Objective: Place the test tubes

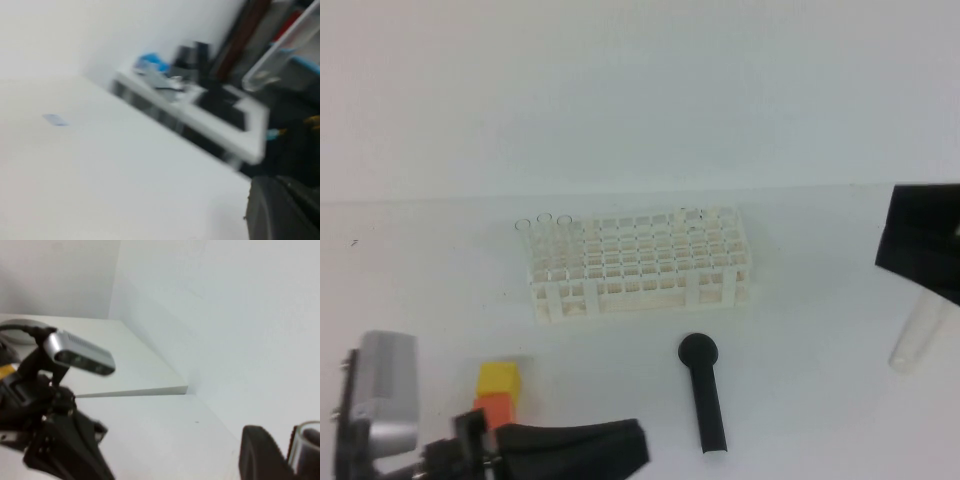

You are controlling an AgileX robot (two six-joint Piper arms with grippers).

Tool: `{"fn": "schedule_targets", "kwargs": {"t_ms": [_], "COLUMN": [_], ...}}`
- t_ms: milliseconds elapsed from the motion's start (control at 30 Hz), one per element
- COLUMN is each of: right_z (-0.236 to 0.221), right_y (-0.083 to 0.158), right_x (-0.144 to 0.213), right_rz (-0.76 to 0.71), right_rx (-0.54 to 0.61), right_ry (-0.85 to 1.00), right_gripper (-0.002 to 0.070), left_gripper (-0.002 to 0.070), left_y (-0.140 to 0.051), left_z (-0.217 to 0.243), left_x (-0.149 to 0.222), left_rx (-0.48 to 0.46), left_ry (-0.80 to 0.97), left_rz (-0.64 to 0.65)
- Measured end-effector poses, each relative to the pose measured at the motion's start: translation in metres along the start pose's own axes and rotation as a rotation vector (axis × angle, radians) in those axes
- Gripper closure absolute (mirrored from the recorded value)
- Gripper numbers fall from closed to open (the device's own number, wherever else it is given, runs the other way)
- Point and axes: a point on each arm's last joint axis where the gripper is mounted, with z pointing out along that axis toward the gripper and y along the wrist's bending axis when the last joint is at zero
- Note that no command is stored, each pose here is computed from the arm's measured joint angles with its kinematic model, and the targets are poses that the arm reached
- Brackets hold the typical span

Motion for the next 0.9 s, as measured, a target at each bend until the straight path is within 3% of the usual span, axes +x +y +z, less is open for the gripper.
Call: {"fn": "schedule_targets", "kwargs": {"t_ms": [67,300,433,900], "right_z": [0.000,0.000,0.000,0.000], "right_y": [0.001,0.003,0.004,0.009], "right_x": [0.001,0.003,0.005,0.006], "right_rz": [0.000,-0.005,-0.010,-0.014], "right_rx": [-0.014,-0.036,-0.045,-0.092], "right_ry": [0.012,0.029,0.041,0.047], "right_gripper": [0.0563,0.0563,0.0563,0.0563], "left_gripper": [0.0676,0.0676,0.0676,0.0676], "left_y": [0.000,0.022,0.036,0.035], "left_z": [-0.008,-0.036,-0.045,-0.045], "left_x": [-0.001,0.000,-0.001,-0.001], "left_rx": [-0.077,-0.508,-0.684,-0.680], "left_ry": [0.011,0.132,0.142,0.139], "left_rz": [0.063,0.332,0.313,0.303]}}
